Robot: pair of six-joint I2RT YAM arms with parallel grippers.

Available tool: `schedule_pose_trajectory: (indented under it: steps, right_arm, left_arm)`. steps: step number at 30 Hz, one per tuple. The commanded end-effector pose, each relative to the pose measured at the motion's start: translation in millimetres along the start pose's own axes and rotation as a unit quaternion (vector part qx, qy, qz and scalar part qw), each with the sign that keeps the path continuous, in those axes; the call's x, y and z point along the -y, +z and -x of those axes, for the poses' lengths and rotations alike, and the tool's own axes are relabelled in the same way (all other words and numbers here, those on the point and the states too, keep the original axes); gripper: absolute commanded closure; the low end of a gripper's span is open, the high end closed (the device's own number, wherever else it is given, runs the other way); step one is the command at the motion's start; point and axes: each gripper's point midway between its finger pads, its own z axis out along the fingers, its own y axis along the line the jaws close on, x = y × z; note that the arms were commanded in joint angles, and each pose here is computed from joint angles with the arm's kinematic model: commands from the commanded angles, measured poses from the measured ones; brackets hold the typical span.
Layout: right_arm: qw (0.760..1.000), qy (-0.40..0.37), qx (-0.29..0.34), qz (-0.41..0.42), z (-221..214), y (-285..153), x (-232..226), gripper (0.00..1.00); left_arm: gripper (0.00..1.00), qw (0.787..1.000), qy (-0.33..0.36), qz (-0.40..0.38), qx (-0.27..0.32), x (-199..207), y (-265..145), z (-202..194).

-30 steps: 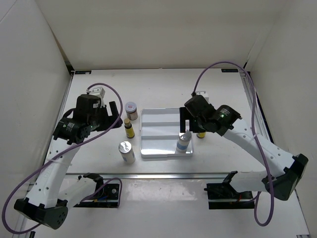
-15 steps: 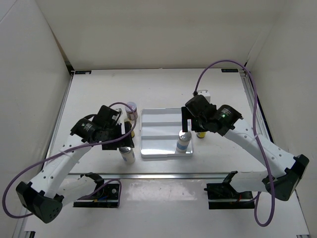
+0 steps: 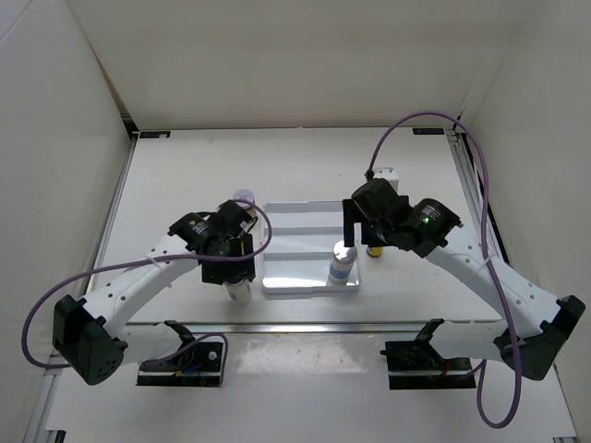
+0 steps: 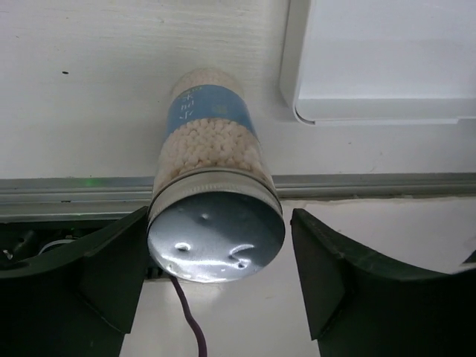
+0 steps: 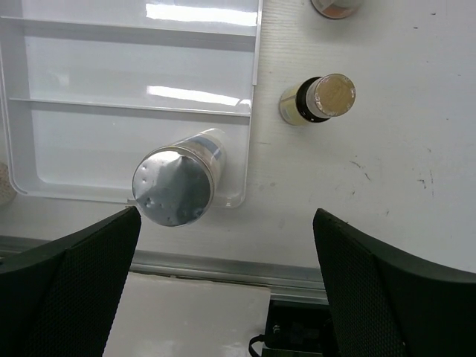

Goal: Organize the condiment bottles

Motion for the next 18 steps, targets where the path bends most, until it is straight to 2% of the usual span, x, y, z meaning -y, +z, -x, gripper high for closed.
schedule_pose_trajectory:
  steps: [1,4,5,6,7,8,9,11,14,16,18]
  right_arm:
    - [1.000,-0.005,0.014,-0.008,1.6,-3.4,7.4,0.00]
    - [1.000,-0.004,0.020,-0.012,0.9,-5.6,11.6,0.00]
    - [1.000,-0.004,0.020,-0.012,0.9,-5.6,11.6,0.00]
    - [1.000,-0.004,0.020,-0.012,-1.3,-6.1,13.3,0.00]
    - [1.000,-0.004,0.020,-0.012,-1.3,-6.1,13.3,0.00]
    - [1.000,-0.002,0.023,-0.009,-0.6,-8.3,13.9,0.00]
    - [1.000,-0.002,0.026,-0.013,-1.6,-8.5,16.7,0.00]
    - [0.999,0.000,0.032,-0.015,0.0,-10.6,18.7,0.00]
    - [0.999,0.002,0.038,-0.017,-0.6,-12.6,22.5,0.00]
    - [0.999,0.000,0.037,-0.024,-2.2,-10.6,24.9,0.00]
    - [0.999,0.002,0.037,-0.034,-2.2,-10.2,29.9,0.00]
  left_arm:
    - [0.19,1.000,-0.007,0.017,0.023,-0.8,5.1,8.9]
    - [0.33,1.000,0.004,0.017,0.025,3.4,4.3,9.0]
    - [0.46,0.999,0.003,0.016,0.034,4.9,1.1,13.8]
    - [0.52,0.999,0.001,0.009,0.042,7.0,-3.2,16.6]
    - [0.63,0.999,0.005,0.004,0.053,11.7,-10.9,21.8]
    - [0.63,0.998,0.004,-0.004,0.061,13.9,-18.5,25.1]
    - [0.74,0.998,0.003,0.007,0.068,10.0,-25.1,28.6]
    - [0.77,0.995,0.008,-0.018,0.099,23.3,-48.1,44.0]
    - [0.81,0.993,0.030,-0.034,0.112,43.3,-67.5,54.0]
    - [0.86,0.991,0.050,-0.042,0.114,60.0,-70.9,55.3]
    - [0.86,0.988,0.064,-0.046,0.130,73.6,-78.7,63.9]
